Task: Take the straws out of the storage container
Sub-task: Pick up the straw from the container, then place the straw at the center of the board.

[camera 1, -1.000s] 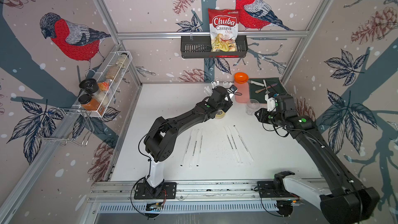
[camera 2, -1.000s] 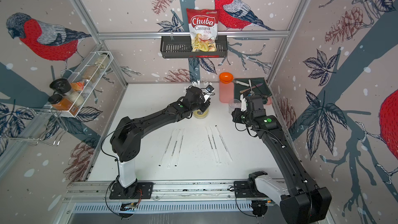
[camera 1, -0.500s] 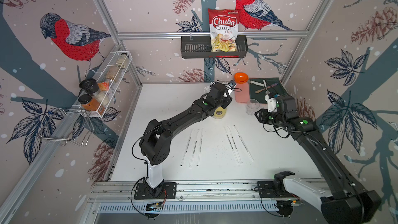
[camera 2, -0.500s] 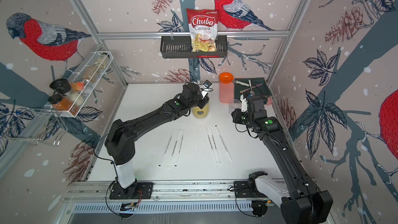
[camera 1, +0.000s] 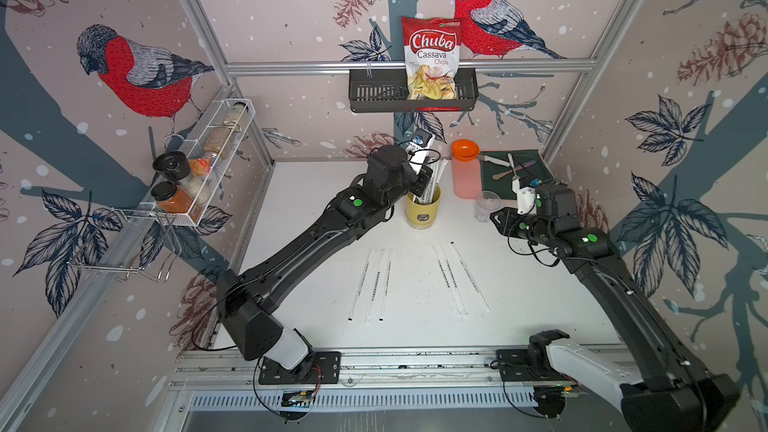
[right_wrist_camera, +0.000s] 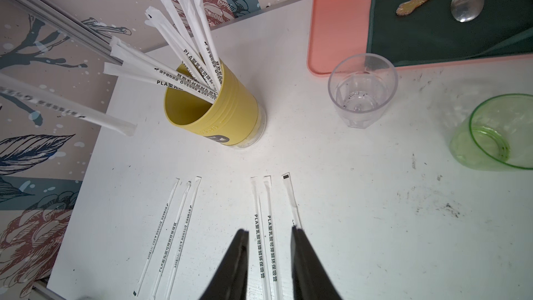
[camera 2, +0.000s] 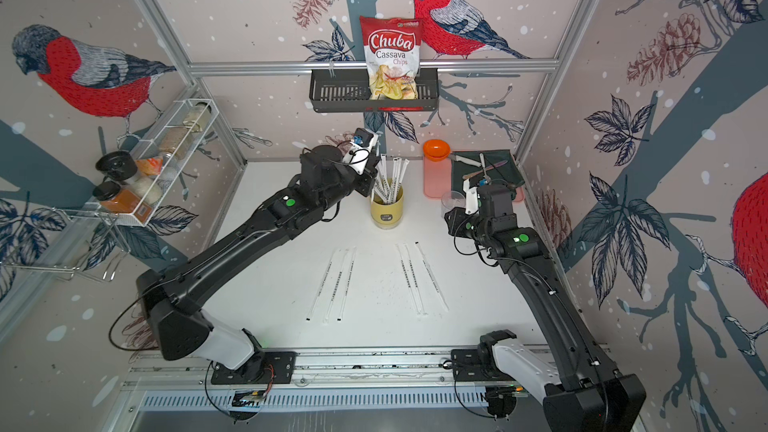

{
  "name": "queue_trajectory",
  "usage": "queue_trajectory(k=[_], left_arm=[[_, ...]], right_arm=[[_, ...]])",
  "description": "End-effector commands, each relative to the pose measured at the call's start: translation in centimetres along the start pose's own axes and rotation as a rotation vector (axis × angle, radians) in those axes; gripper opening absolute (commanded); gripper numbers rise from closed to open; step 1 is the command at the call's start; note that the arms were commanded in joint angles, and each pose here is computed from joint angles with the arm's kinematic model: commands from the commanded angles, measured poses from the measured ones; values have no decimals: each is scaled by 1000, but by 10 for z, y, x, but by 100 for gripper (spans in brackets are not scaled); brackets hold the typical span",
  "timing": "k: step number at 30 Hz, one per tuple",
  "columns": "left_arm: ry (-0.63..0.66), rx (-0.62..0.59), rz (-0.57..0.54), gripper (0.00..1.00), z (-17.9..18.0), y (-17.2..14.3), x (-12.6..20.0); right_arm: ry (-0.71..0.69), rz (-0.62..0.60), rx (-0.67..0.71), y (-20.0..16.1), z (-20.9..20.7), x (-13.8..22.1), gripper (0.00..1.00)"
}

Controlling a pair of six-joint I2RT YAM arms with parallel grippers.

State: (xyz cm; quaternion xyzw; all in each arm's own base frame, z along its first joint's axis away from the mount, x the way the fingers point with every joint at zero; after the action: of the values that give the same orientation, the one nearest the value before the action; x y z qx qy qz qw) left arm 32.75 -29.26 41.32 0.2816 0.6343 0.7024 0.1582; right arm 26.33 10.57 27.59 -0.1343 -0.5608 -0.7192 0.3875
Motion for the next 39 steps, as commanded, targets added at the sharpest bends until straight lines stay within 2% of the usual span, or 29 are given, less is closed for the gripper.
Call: queue_trajectory(k=[1, 4, 7, 9, 11, 13, 16, 18, 21, 24, 26, 35, 39], left_arm=[[10, 68, 50, 0, 6, 2, 37], [31, 121, 111, 0, 12, -2, 71], [67, 180, 245, 0, 18, -27, 91], [89, 216, 378, 0, 19, -58, 96], [124, 244, 542, 0, 22, -103, 96], [160, 293, 660, 0, 31, -142, 96], [118, 437, 756, 1, 45, -190, 90], [87, 478, 812, 2, 51, -219, 84], [133, 461, 955, 2, 63, -264, 76], [236, 418, 1091, 2, 82, -297, 71], [279, 404, 1134, 2, 92, -308, 67], [230, 432, 1182, 6, 92, -336, 49], [246, 407, 1220, 7, 94, -346, 49]], right_arm=[[44, -41, 4, 9, 9, 2, 30], [56, -41, 9, 9, 11, -1, 30], [85, -38, 10, 8, 15, -5, 29], [96, -31, 13, 7, 18, -9, 29], [111, -28, 19, 5, 22, -12, 29], [123, -21, 23, 2, 25, -15, 29], [140, -12, 28, -1, 30, -20, 29], [149, -8, 29, -3, 33, -21, 29], [163, -6, 29, -7, 36, -22, 29], [174, 0, 25, -14, 38, -24, 29], [177, 9, 24, -18, 38, -26, 29], [168, 26, 33, -22, 36, -30, 29], [170, 29, 31, -23, 36, -32, 29]])
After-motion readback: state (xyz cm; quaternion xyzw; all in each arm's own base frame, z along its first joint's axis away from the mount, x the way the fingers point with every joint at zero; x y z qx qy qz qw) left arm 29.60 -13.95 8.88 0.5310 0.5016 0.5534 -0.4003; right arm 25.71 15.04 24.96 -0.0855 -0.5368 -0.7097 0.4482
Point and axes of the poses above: each gripper's point midway between its finger pads, its own x axis back along the fingers, its own z axis along the line the jaws close on, y = z × x, the point moved 4 cm from there along x, back along the fingers, and after that the axes turned 4 degrees about x, right-handed, at the moved point
